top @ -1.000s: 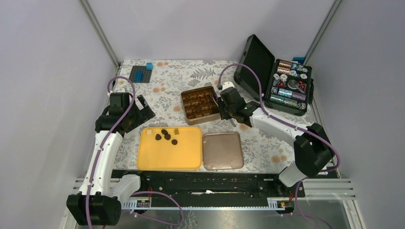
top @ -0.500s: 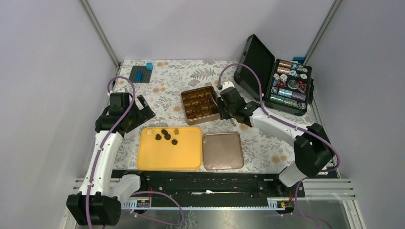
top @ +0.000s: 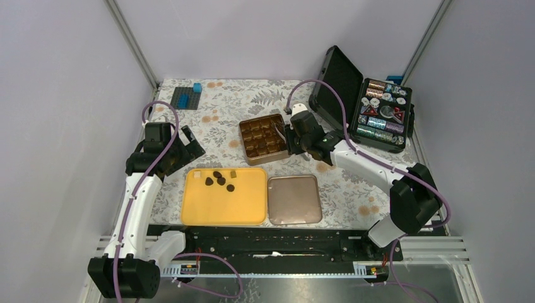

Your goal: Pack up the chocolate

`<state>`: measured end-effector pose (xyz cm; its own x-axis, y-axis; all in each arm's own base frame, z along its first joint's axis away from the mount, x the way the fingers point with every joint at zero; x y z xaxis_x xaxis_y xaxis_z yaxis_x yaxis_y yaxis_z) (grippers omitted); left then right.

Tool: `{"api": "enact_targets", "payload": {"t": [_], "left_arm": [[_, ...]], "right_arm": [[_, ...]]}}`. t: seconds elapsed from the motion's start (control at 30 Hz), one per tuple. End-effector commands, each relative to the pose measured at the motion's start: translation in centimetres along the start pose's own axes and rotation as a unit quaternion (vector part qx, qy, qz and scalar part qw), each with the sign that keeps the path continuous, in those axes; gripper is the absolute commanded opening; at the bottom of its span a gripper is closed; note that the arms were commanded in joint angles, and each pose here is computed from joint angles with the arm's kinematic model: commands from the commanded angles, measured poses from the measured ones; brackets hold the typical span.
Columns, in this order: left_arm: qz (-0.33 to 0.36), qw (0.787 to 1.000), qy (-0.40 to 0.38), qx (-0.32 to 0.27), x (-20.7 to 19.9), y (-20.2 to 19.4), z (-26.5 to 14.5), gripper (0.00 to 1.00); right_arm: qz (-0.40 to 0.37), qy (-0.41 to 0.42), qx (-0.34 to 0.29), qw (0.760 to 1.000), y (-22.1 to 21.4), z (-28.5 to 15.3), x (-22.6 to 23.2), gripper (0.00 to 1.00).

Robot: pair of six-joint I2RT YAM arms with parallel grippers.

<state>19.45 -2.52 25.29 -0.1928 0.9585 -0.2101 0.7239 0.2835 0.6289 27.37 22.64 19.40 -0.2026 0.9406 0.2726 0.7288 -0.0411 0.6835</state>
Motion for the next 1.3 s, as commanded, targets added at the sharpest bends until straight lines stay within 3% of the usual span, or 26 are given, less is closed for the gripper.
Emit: {"api": "enact_targets", "payload": {"t": [0.0, 0.13, 0.3, 0.57, 0.63, 0.83, 1.27], "left_arm": [[0.005, 0.999, -0.012, -0.038, -0.3, 1.2, -1.1, 0.99], [0.004, 0.999, -0.012, -0.037, -0.3, 1.2, -1.0, 0.99], [0.005, 0.999, -0.011, -0.039, -0.3, 1.3, -1.1, 0.99], [0.003, 0.999, -0.008, -0.038, -0.3, 1.2, -1.0, 0.99], [0.002, 0.999, -0.006, -0.039, -0.2, 1.2, -1.0, 0.99], [-0.001, 0.999, -0.005, -0.039, -0.2, 1.1, -1.1, 0.99], [0.000, 0.999, 0.001, -0.036, 0.0, 0.9, -1.1, 0.99]], "right_arm": [[0.004, 0.052, -0.071, 0.996, 3.3, -3.5, 2.7, 0.35], [-0.037, 0.073, -0.070, 0.994, 2.3, -5.6, 5.3, 0.24], [-0.095, 0.103, -0.022, 0.990, -2.2, -7.3, 8.1, 0.13], [-0.140, 0.116, 0.050, 0.982, -9.3, -9.2, 9.4, 0.12], [-0.133, 0.114, 0.058, 0.983, -10.2, -9.2, 9.4, 0.14], [-0.121, 0.109, 0.067, 0.984, -12.1, -8.8, 10.0, 0.32], [-0.168, 0.110, 0.086, 0.976, -14.5, -7.5, 12.1, 0.45]]}}
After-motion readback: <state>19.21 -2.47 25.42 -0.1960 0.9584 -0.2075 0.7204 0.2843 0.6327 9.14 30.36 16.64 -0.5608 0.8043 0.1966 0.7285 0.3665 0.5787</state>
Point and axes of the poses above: each gripper's point midway between its finger pads, its own z axis out along the fingers, its own x axis along the line the jaws close on, y = z × x, the point moved 9 cm from there along -z, back along the fingers, and after that the axes turned 15 degrees about z, right-handed, at the moved point
